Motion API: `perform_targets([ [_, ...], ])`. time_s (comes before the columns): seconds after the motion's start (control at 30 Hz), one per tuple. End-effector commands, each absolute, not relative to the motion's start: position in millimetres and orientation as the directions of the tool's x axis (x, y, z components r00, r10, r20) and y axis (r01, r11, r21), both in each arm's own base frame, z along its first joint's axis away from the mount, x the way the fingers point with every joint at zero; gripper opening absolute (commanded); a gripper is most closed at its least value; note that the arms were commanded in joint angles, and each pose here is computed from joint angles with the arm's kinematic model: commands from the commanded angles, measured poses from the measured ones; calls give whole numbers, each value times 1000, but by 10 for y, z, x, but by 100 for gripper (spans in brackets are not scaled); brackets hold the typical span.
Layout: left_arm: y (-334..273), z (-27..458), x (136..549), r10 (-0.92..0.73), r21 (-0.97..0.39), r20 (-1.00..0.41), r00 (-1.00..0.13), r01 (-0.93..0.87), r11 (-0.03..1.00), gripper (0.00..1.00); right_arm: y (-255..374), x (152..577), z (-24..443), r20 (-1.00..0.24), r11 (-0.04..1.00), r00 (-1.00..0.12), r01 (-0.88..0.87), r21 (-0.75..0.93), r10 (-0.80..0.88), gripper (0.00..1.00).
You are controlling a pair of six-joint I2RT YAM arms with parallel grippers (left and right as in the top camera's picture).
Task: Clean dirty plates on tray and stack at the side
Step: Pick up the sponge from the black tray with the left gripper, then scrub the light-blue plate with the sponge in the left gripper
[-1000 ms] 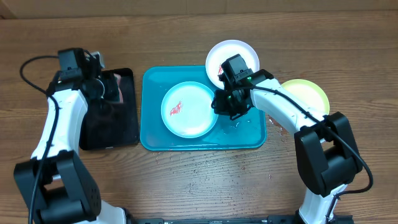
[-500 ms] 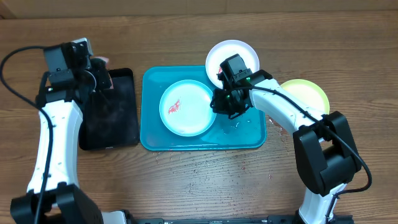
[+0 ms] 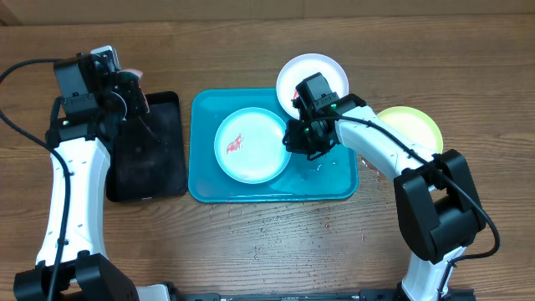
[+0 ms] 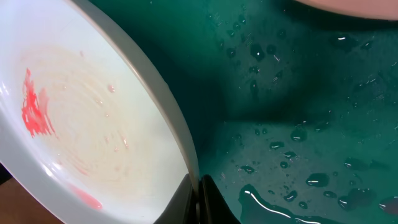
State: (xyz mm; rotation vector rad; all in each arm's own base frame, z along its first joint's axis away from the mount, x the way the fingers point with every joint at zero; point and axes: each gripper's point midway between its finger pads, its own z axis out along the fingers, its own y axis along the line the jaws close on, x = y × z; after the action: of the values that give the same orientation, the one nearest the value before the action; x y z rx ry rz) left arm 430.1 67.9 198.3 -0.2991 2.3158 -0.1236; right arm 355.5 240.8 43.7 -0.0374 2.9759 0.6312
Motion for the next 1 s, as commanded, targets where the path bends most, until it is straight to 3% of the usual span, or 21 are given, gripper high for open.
perform_targets([
  [0.0, 725, 2160, 4324, -264, -186, -733, -627, -189, 964, 4, 2462, 3586, 464, -109, 909, -994, -50, 413, -5, 4],
  [0.37, 583, 2031, 4261, -257, -195, -689, -677, -168, 966, 4, 2409, 3469, 395, -51, 919, -999, -27, 393, -7, 4],
  [0.63, 274, 1298, 4093, -193, -100, -498, -845, -165, 981, 4, 2446, 3331, 183, 48, 913, -999, 2, 408, -19, 4],
  [0.73, -8, 1145, 4037, -109, -115, -442, -891, -64, 991, 4, 2455, 3349, 175, 41, 912, -999, 0, 411, -19, 4],
  [0.97, -1075, 1317, 4001, 94, -231, -479, -873, 229, 946, 4, 2485, 3410, 186, 15, 906, -1000, -11, 422, -18, 4],
])
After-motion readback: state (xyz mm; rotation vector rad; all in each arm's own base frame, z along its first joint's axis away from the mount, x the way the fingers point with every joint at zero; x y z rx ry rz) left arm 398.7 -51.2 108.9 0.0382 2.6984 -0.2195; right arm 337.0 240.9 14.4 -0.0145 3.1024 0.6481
